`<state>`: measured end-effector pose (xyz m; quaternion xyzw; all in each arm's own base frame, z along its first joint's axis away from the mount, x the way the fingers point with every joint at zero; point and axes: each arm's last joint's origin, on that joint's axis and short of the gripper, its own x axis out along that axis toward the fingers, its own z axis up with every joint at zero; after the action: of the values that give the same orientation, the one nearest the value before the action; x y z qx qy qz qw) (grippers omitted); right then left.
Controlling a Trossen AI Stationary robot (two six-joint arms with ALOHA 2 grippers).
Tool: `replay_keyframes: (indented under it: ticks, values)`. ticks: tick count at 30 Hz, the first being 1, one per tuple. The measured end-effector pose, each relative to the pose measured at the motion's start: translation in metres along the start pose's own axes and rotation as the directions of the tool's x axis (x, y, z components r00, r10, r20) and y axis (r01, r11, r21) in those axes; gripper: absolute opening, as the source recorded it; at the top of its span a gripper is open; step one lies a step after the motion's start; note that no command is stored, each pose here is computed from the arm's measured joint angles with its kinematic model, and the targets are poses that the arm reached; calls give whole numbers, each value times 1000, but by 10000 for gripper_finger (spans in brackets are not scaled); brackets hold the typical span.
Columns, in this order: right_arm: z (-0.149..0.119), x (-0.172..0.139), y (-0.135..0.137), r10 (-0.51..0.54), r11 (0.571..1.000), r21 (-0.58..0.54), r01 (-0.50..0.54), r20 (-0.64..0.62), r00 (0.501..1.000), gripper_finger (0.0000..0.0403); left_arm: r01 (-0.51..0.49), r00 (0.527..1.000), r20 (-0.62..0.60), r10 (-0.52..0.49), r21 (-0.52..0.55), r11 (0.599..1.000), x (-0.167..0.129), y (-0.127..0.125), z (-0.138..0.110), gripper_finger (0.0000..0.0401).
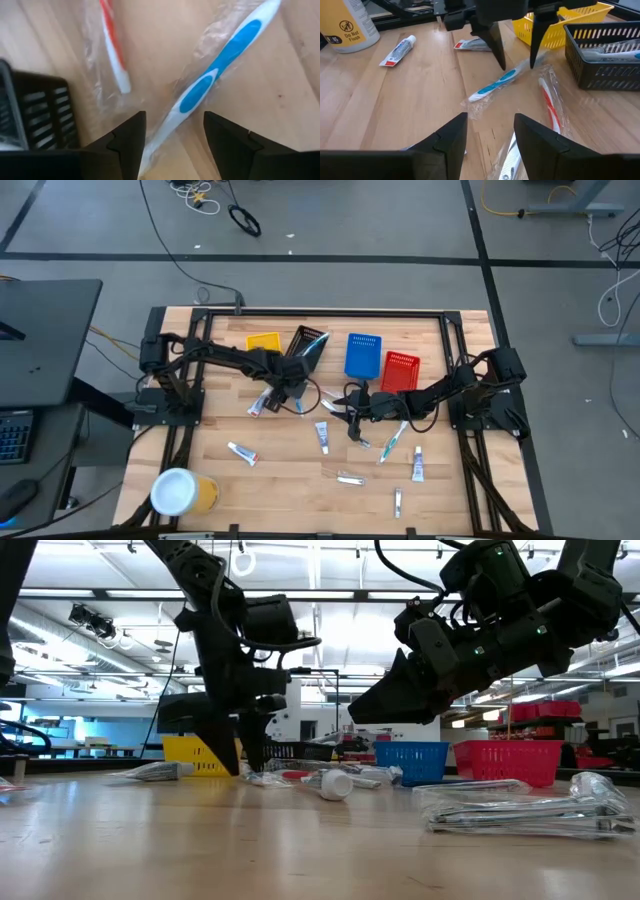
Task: Pick & Place Travel size toiletries
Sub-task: Put the blue toothbrush into the black bin
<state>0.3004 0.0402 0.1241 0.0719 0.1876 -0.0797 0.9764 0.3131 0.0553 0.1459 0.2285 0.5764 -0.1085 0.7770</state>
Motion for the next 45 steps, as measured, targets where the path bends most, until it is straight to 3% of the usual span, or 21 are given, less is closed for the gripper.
replay_keyframes:
  ticks: [17,24,29,36,41,45]
  values:
    - [0,0,0,-1,1000,0,1,0,1000,173,73,997,-8,-74,-58,996,20,-3,0,160]
    - [0,0,0,-2,1000,0,2,0,1000,173,67,995,-62,-72,-86,994,10,-2,11,81]
    - [0,0,0,-2,1000,0,2,0,1000,173,89,996,-1,-90,-174,981,-2,4,27,29]
    - [0,0,-1,-3,1000,0,3,-3,1000,173,190,980,-2,-199,-296,936,-29,8,45,33]
    - [0,0,-1,-3,1000,0,3,-2,1000,173,96,995,-2,-102,-323,942,-46,24,54,41]
    - [0,0,-1,-4,1000,-1,4,-5,1000,173,14,1000,-6,-18,-411,912,-55,41,54,26]
